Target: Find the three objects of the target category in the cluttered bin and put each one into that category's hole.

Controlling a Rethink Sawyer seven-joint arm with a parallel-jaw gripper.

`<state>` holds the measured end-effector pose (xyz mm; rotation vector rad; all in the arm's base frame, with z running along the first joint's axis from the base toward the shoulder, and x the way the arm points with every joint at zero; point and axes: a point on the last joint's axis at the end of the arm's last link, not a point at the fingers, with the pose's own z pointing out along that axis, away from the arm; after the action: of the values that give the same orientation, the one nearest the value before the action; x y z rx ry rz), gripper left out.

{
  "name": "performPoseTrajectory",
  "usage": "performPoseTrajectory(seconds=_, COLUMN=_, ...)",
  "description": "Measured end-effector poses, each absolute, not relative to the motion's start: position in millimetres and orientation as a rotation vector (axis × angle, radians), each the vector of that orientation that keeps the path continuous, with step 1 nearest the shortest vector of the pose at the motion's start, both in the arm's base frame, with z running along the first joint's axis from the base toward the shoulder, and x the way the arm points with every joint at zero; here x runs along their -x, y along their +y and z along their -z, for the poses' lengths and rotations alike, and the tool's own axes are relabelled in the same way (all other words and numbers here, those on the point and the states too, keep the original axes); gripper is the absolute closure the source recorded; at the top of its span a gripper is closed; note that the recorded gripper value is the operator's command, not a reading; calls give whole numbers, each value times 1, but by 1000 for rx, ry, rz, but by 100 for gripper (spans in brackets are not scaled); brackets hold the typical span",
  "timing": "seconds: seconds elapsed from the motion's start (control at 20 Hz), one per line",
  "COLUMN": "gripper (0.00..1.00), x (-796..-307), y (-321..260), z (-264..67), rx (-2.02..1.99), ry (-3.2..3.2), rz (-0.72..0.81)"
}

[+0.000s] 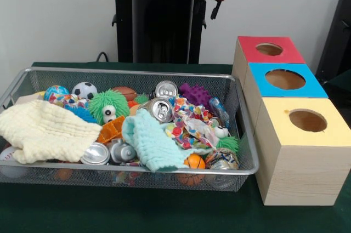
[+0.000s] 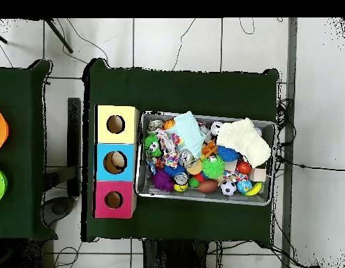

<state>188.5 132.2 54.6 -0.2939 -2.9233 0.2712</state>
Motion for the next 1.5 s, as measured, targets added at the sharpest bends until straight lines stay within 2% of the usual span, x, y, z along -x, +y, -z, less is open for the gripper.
performPoseTrajectory(seconds=0.8, gripper=0, x=-185, y=134, z=5, rx=211, ry=-2991, rz=-223)
performPoseTrajectory(seconds=1.5, gripper=0, x=-183, y=137, z=73, rx=193, ry=-2968, rz=-174)
